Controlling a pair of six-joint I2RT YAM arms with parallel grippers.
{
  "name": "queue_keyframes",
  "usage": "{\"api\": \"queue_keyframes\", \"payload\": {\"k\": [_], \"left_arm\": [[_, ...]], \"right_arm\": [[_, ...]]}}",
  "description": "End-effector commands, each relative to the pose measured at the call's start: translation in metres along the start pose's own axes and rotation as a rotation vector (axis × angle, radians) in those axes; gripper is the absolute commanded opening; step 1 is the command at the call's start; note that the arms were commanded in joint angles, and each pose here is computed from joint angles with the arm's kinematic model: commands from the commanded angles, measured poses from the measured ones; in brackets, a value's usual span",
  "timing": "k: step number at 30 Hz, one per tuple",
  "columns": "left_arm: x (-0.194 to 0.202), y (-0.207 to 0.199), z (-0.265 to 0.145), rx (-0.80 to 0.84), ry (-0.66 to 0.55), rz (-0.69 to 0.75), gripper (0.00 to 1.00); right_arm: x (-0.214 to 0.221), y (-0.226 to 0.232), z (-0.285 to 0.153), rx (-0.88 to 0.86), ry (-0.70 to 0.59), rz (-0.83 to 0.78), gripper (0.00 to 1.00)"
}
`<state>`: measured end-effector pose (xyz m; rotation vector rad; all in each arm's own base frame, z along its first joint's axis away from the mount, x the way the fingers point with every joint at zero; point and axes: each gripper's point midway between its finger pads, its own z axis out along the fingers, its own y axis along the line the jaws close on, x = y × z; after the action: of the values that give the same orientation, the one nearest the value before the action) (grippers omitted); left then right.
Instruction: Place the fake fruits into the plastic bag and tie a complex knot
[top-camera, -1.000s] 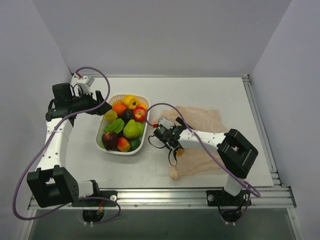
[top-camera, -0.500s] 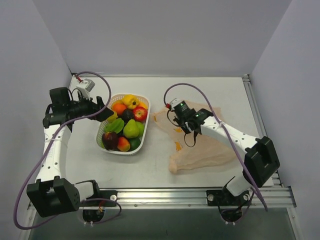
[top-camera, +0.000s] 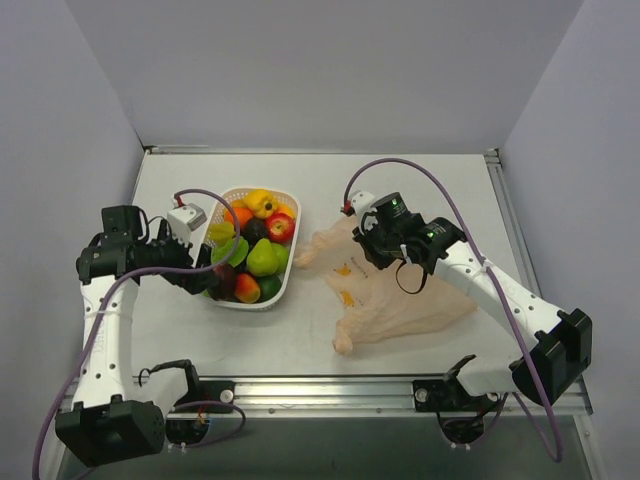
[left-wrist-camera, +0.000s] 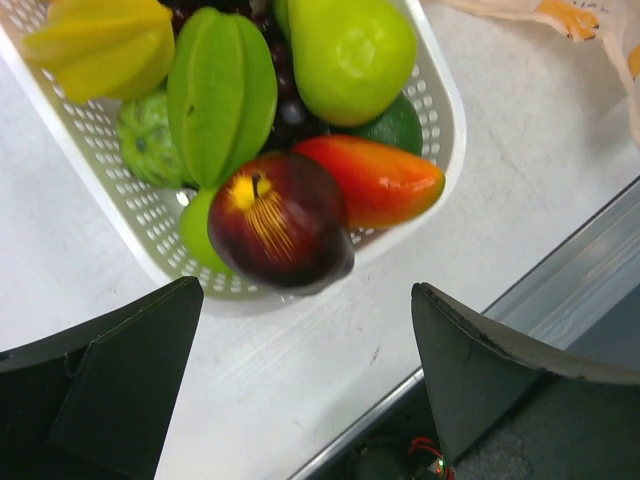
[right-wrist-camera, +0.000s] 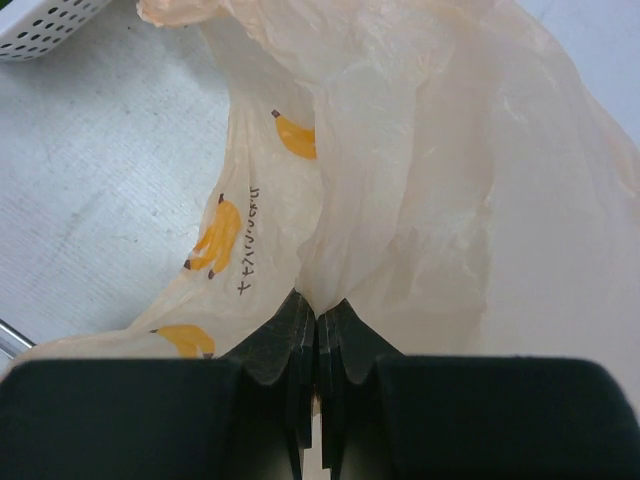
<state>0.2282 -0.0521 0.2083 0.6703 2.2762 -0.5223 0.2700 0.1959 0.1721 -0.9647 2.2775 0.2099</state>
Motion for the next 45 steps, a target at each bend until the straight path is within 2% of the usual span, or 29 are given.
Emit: {"api": "queue_keyframes", "payload": {"k": [1,5,9,19,28,33,37,45], "left_arm": [[0.021,-0.003,-0.010,-0.033,0.075,0.024,0.97],[0.028,0.015,-0.002,-0.084,0.133,-0.048,0.97],[0.036,0.021,0.013,-0.042,0.206,-0.156,0.97],[0.026,0.009,0.035,0.109,0.203,-0.275,0.97],[0.031,0.002,0.053,0.201,0.245,-0.310,0.84],[0.029,0.002,0.052,0.203,0.237,-0.320,0.64],[0.015,0.000,0.045,0.202,0.187,-0.314,0.56],[-0.013,0.001,0.027,0.172,0.079,-0.273,0.52]], "right_arm": [[-0.006,0.007,-0.008,-0.038,-0.013,0.026,0.00],[-0.013,0.007,-0.008,-0.042,-0.024,0.042,0.00],[-0.017,0.005,-0.006,-0.034,-0.027,0.051,0.00],[-0.012,-0.004,0.007,0.016,-0.016,0.039,0.00],[-0.012,-0.027,0.010,0.134,0.002,0.061,0.00],[-0.012,-0.039,0.004,0.181,-0.008,0.094,0.00],[-0.016,-0.042,-0.002,0.179,-0.032,0.125,0.00],[-0.029,-0.040,-0.008,0.116,-0.074,0.206,0.00]]}}
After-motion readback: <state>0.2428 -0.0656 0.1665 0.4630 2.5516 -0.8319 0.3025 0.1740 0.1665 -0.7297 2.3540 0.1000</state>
